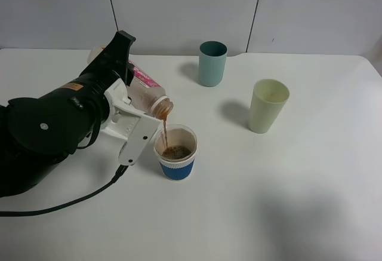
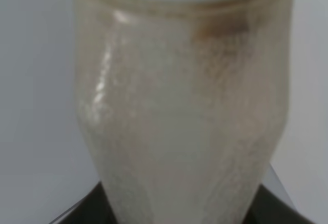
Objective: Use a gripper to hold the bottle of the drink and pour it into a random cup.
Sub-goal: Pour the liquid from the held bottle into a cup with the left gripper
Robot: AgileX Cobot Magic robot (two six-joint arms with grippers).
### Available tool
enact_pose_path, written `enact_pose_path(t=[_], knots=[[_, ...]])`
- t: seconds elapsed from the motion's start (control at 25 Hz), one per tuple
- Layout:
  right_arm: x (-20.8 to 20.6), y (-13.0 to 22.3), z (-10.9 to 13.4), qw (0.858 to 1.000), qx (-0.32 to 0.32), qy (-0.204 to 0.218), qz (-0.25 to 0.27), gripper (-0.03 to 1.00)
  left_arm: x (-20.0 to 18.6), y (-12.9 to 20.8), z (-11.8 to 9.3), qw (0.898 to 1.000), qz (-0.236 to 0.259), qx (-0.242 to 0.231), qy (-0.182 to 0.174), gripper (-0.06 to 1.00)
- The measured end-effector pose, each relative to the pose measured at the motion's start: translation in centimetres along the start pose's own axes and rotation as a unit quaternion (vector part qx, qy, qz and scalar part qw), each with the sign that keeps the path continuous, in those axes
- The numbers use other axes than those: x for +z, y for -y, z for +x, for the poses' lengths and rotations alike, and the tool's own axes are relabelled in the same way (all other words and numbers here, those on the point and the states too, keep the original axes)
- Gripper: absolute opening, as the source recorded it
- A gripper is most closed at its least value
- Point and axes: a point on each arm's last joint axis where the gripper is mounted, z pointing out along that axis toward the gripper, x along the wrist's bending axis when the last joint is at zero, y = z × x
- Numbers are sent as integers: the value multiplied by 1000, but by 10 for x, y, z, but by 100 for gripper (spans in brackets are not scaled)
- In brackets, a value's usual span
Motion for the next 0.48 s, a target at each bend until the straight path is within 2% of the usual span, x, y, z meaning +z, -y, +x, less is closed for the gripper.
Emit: enact_pose_path(t=[0.48], knots=[[0, 0, 0, 1000, 0, 0, 0, 99, 0, -3, 5, 999, -14, 22, -30, 30]])
